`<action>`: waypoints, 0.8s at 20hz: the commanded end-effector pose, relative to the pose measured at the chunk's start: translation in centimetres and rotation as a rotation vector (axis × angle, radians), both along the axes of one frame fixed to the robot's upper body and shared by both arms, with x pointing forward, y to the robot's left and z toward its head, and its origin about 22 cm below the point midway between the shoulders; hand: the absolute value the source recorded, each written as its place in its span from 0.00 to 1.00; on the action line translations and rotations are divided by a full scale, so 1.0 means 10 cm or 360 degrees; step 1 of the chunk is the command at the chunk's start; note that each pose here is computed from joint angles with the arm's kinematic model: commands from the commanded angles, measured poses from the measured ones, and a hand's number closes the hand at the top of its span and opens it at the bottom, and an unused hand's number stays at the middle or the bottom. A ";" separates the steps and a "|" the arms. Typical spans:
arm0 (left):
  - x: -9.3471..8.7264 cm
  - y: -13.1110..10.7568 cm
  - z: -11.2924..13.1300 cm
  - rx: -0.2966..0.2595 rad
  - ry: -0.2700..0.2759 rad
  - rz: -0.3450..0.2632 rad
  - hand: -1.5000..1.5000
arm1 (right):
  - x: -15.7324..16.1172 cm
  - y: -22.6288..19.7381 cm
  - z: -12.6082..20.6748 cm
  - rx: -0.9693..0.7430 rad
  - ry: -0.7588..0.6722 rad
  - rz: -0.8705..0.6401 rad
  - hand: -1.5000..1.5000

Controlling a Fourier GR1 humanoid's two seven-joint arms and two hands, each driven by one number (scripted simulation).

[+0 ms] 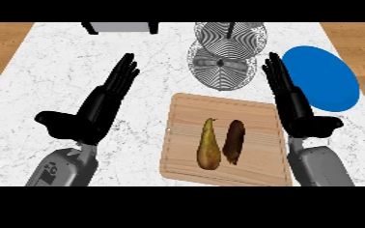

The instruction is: Pick the sweet potato from the cutting board and place it in the tiered basket

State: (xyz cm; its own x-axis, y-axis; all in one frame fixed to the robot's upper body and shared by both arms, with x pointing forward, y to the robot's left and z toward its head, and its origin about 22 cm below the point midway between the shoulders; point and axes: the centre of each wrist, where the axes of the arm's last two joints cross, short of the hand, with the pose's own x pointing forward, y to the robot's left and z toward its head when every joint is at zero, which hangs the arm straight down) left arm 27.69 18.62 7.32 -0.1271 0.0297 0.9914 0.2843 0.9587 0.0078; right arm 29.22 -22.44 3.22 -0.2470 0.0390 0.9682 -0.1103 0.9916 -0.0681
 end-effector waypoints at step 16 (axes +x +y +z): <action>-0.52 1.52 -0.78 0.0464 0.0696 0.0700 0.50 | -1.61 -0.52 -1.43 -0.0853 0.0544 -0.1296 0.00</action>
